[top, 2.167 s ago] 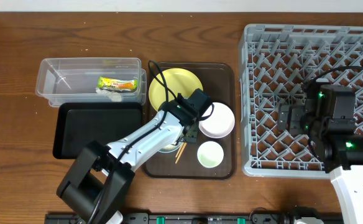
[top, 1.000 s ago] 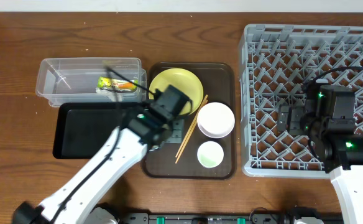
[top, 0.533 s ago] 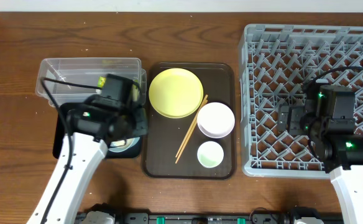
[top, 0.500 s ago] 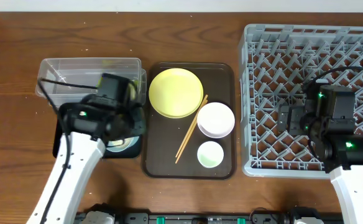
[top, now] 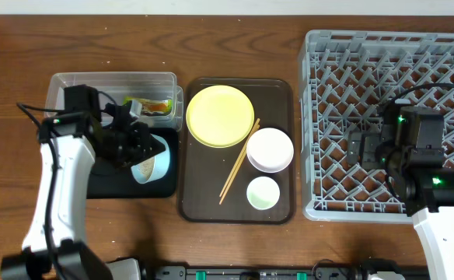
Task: Sort waste into correct bins and load items into the dishwasher rack
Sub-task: 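Carry the bowl over the black tray and tip the rice out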
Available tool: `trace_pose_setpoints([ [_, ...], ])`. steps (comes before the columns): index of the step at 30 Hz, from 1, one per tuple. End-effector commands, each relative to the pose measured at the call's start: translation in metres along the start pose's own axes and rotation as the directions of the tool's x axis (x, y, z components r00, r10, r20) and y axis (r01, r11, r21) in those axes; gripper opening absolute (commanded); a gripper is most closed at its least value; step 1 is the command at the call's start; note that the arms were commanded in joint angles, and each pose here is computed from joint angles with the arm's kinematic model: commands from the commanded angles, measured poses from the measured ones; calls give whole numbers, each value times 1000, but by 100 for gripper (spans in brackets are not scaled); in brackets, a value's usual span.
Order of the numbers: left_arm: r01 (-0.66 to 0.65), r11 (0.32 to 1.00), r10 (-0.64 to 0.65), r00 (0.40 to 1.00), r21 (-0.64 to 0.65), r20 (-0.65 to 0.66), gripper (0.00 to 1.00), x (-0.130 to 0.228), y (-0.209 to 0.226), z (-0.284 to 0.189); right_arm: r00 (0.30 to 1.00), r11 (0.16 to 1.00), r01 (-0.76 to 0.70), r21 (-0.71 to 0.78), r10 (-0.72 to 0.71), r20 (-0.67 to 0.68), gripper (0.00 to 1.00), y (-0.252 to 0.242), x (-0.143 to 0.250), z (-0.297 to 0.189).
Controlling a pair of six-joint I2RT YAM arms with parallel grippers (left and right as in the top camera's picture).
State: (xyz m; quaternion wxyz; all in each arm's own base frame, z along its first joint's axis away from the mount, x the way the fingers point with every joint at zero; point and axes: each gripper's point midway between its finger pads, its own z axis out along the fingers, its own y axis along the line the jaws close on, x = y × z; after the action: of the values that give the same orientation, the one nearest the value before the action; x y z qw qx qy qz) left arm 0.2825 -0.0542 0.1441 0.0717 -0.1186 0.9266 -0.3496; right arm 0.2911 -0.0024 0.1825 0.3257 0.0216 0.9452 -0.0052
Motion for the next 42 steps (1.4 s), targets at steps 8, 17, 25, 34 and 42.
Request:
trace_pose_setpoints([
  [8, 184, 858, -200, 980, 480, -18, 6, -39, 8, -14, 1000, 1000, -15, 0, 15, 19, 99, -1, -7, -5],
  [17, 388, 686, -415, 904, 616, -107, 6, -52, 31, -26, 1000, 1000, -15, 0, 15, 18, 99, -1, -6, -5],
  [25, 418, 578, -481, 868, 701, -120, 6, -60, 26, -47, 1000, 1000, -15, 0, 15, 17, 99, -1, -6, -5],
  [34, 405, 587, -473, 874, 700, -110, 6, -60, 27, -46, 1000, 1000, -8, 0, 8, 16, 99, -1, -6, -5],
  [42, 496, 507, -536, 822, 705, -193, 6, -59, 21, -51, 1000, 1000, -8, 0, 8, 15, 99, -1, -6, -5],
])
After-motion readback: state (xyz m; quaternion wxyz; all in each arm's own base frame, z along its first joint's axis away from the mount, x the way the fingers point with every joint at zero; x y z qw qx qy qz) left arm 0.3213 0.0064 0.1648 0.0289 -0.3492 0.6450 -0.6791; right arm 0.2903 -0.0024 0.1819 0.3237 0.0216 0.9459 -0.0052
